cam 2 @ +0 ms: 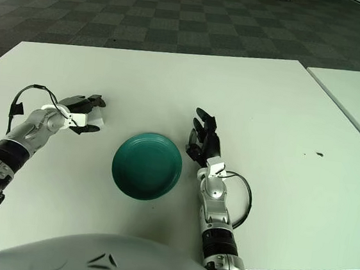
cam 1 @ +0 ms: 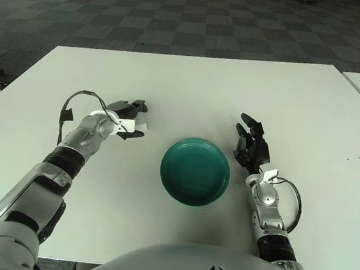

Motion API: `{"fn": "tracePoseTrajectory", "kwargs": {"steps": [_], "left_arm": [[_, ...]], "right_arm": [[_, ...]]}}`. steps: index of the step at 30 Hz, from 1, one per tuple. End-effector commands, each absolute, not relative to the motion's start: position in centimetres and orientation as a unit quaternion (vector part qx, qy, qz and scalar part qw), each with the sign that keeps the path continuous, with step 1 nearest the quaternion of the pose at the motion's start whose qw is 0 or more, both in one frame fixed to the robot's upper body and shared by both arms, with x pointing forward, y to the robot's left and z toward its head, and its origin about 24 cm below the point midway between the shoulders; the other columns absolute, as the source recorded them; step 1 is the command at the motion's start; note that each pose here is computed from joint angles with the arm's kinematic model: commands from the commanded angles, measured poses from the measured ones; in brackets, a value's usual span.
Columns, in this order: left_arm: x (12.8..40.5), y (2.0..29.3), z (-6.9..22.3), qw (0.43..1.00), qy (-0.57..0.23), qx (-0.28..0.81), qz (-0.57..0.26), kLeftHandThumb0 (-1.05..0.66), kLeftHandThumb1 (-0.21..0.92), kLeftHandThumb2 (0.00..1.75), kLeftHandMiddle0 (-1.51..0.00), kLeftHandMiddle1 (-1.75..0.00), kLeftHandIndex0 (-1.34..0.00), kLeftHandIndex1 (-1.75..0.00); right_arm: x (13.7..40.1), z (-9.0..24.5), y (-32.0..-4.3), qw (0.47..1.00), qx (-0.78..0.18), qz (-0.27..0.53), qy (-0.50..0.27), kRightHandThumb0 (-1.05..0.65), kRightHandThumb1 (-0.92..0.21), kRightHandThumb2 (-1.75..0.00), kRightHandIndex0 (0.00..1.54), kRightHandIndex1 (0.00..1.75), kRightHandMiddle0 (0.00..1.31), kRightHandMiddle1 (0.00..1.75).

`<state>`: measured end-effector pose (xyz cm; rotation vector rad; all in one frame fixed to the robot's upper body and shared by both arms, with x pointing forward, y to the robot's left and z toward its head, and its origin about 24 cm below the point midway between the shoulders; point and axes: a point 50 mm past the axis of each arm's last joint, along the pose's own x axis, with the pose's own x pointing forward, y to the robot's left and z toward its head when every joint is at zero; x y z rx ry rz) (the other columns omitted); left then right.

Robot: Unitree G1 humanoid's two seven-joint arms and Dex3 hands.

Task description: Put the charger into the plate.

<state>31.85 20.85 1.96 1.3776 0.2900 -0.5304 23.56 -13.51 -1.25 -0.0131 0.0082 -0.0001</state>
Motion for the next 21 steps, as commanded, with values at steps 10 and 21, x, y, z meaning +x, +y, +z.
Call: {"fn": "tracePoseTrajectory", "kwargs": {"steps": [10,21], "left_arm": [[30.4,21.57,-0.59,0.708,0.199,0.623,-0.266,-0.99,0.92,0.68,-0.28,-0.56,-0.06,-1.34],[30.39,21.39,-0.68,0.7,0.191,0.629,-0.277,-0.97,0.92,0.63,-0.3,-0.72,-0.03,-1.44]], "right_arm": [[18.65,-7.47,-14.08,0.983,0.0,-0.014,0.183,-0.67,-0.92,-0.88,0.37,0.01,0.0,0.72],[18.53,-7.42,-14.02,0.983,-0.004,-0.014,0.182,-0.69,-0.92,-0.87,0.38,0.01,0.0,0.71]]}}
